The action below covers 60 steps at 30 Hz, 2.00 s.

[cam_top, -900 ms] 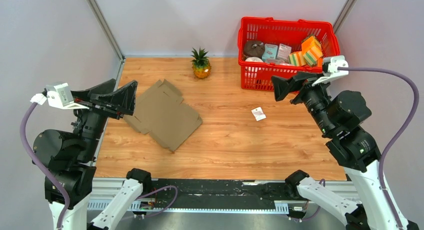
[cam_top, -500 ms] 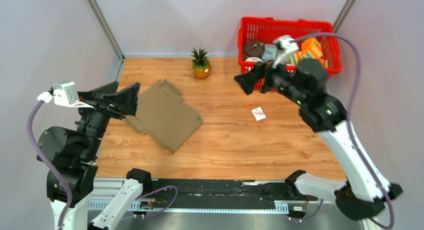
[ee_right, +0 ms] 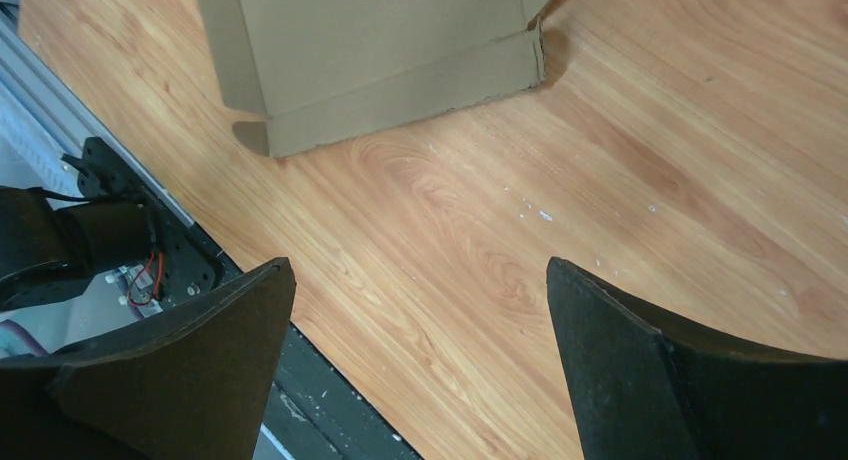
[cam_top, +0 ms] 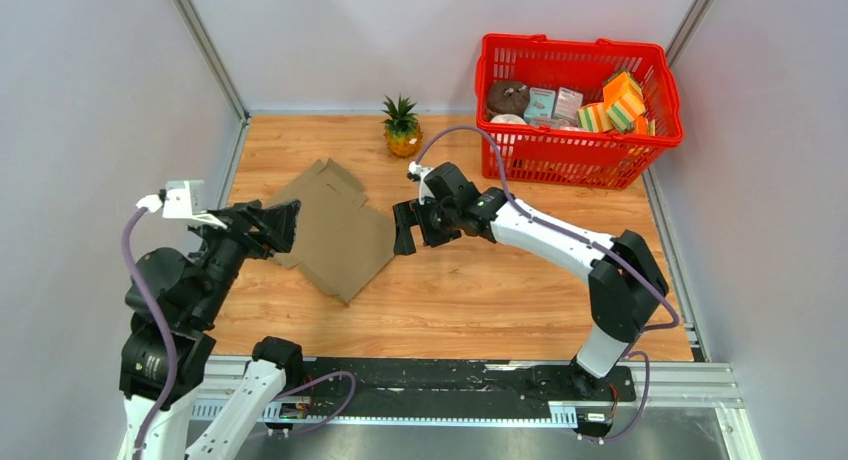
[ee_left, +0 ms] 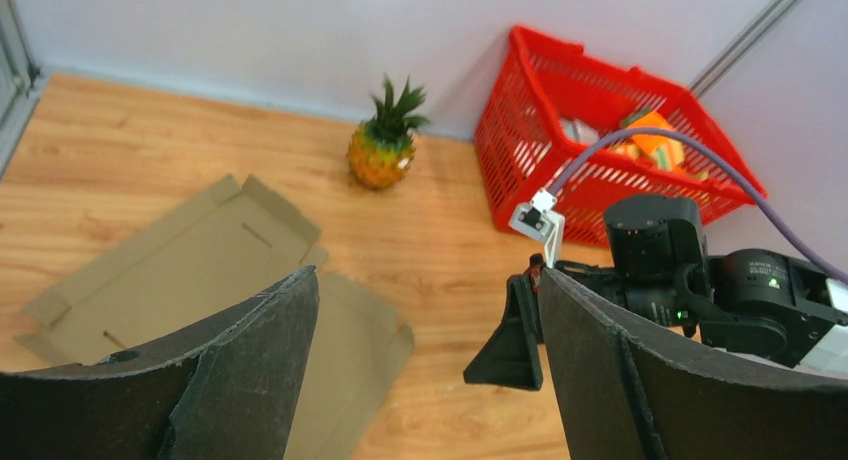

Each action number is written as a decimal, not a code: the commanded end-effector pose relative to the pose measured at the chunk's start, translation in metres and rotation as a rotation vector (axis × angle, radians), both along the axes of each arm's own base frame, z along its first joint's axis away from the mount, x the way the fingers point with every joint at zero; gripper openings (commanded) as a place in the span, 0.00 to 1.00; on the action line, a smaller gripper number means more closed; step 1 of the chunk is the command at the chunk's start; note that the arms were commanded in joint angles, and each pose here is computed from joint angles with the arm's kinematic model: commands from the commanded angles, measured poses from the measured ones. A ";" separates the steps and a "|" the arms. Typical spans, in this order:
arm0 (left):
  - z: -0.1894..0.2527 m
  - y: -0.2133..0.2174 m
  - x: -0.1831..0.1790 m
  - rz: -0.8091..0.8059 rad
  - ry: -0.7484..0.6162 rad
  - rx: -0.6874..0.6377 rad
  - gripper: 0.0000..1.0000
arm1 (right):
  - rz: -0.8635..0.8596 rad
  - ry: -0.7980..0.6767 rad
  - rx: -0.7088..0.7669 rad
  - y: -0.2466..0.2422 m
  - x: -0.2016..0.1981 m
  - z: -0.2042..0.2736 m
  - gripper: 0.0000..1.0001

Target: Fold the paper box

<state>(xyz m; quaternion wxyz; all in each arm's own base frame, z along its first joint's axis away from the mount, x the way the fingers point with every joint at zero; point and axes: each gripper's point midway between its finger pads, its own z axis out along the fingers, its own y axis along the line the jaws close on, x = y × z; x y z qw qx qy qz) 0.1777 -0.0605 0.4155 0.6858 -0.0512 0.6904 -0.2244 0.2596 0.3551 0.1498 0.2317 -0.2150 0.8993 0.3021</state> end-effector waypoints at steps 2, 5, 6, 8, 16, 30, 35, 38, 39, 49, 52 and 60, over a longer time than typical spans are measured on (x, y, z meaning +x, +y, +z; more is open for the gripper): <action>-0.055 -0.007 0.017 0.005 0.166 -0.026 0.86 | 0.014 -0.045 0.095 0.035 0.032 -0.017 0.91; -0.094 -0.008 0.024 0.037 0.304 -0.059 0.84 | 0.026 -0.046 0.046 0.038 0.041 -0.035 0.77; -0.109 -0.008 0.024 0.040 0.357 -0.055 0.82 | 0.017 -0.046 0.028 0.040 0.047 -0.045 0.74; -0.123 -0.008 0.025 0.050 0.404 -0.053 0.81 | 0.001 -0.074 0.002 0.040 0.056 -0.054 0.61; -0.139 -0.007 0.020 0.059 0.424 -0.062 0.80 | -0.018 -0.104 -0.080 0.046 0.084 -0.081 0.47; -0.145 -0.013 0.017 0.030 0.434 -0.098 0.80 | -0.038 -0.079 -0.056 0.047 0.083 -0.103 0.13; -0.147 -0.018 0.020 0.015 0.436 -0.126 0.80 | -0.102 -0.072 -0.062 0.019 0.077 -0.102 0.00; -0.149 -0.020 0.024 0.016 0.430 -0.139 0.80 | -0.175 -0.118 -0.107 -0.018 0.063 -0.094 0.00; -0.152 -0.021 0.025 0.015 0.436 -0.138 0.80 | -0.197 -0.126 -0.119 -0.027 0.058 -0.093 0.00; -0.214 -0.037 0.057 0.024 0.562 -0.217 0.84 | -0.560 -0.119 -0.062 -0.137 -0.014 -0.079 0.10; -0.242 -0.042 0.067 0.046 0.637 -0.246 0.85 | -0.490 -0.109 0.001 -0.130 -0.026 -0.073 0.39; -0.270 -0.053 0.107 0.010 0.688 -0.243 0.85 | -0.287 -0.119 -0.028 -0.119 -0.039 -0.045 0.96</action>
